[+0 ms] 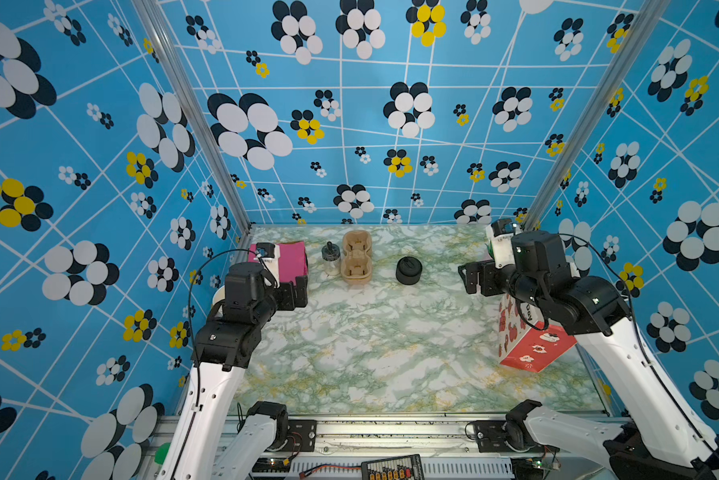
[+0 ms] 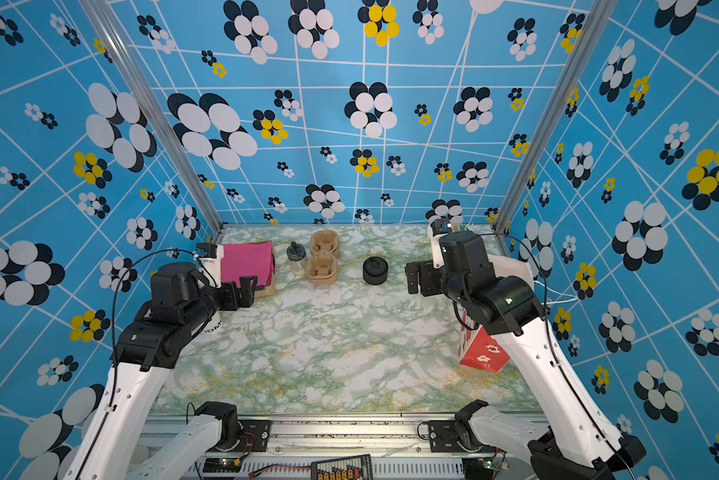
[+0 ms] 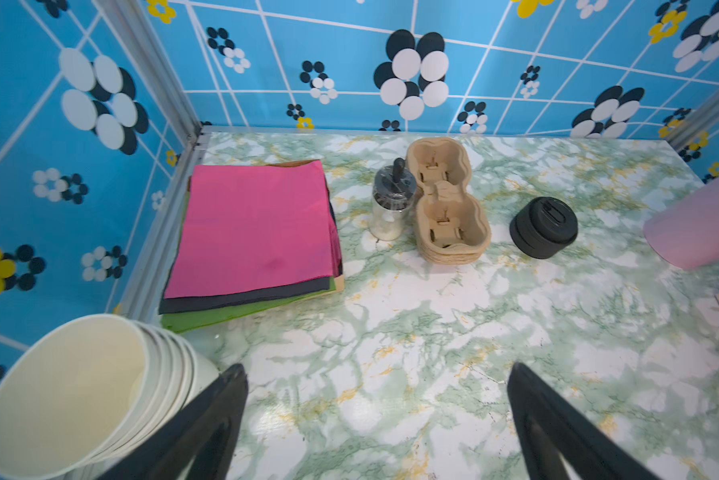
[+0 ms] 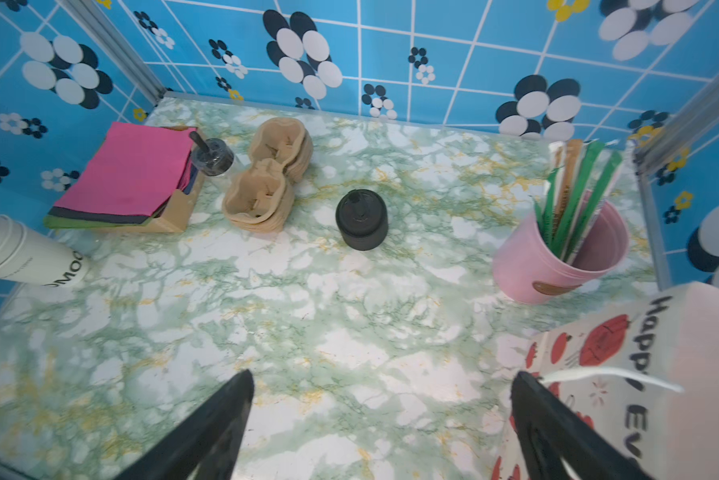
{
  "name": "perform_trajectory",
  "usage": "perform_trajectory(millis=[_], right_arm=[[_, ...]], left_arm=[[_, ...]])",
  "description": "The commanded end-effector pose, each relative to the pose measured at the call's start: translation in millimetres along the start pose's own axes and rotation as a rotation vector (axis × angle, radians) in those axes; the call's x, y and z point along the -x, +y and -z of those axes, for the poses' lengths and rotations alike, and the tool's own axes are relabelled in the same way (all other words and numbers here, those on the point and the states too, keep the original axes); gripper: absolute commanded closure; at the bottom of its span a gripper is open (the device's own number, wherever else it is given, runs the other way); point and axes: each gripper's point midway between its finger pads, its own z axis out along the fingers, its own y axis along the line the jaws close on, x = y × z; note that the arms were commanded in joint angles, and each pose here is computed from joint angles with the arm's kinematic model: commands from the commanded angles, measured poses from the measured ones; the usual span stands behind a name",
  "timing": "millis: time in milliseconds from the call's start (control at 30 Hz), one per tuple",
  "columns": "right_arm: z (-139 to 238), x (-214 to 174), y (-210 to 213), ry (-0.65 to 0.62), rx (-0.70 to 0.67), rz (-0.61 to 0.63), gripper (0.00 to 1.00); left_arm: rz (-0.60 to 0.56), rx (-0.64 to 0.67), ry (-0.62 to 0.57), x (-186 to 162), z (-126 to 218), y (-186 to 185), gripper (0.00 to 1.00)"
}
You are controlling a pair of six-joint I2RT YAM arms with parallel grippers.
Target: Pack the takeout coffee
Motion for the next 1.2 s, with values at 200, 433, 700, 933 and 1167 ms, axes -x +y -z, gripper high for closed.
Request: perform_trajectory(millis=[200, 433, 700, 933, 1167], right_arm=[[-69.6, -24.4, 53.0, 0.063, 0.199, 0.0, 0.01], [-97.6, -47.7, 61.6, 0.106, 0.184, 0.047, 0.01], [-121.3, -76.4, 77.1, 0.155, 0.178, 0.111, 0.01], [-131.2, -87.6, 86.1, 0.164, 0.216, 0.129, 0.01], [-138.4, -94.0, 91.7, 0.178, 0.244, 0.129, 0.01]], left_arm=[[0.038, 0.293, 0.255, -26.5, 1.0, 76.1, 0.12], [0.044, 0.4, 0.312, -41.4, -26.4, 105.5, 0.26], [0.039, 0.448, 0.368, -42.4, -47.4, 121.3, 0.31], [-0.004, 0.52, 0.443, -51.2, -58.0, 137.5, 0.4], [-0.025, 0.563, 0.467, -60.2, -69.8, 150.2, 0.5]])
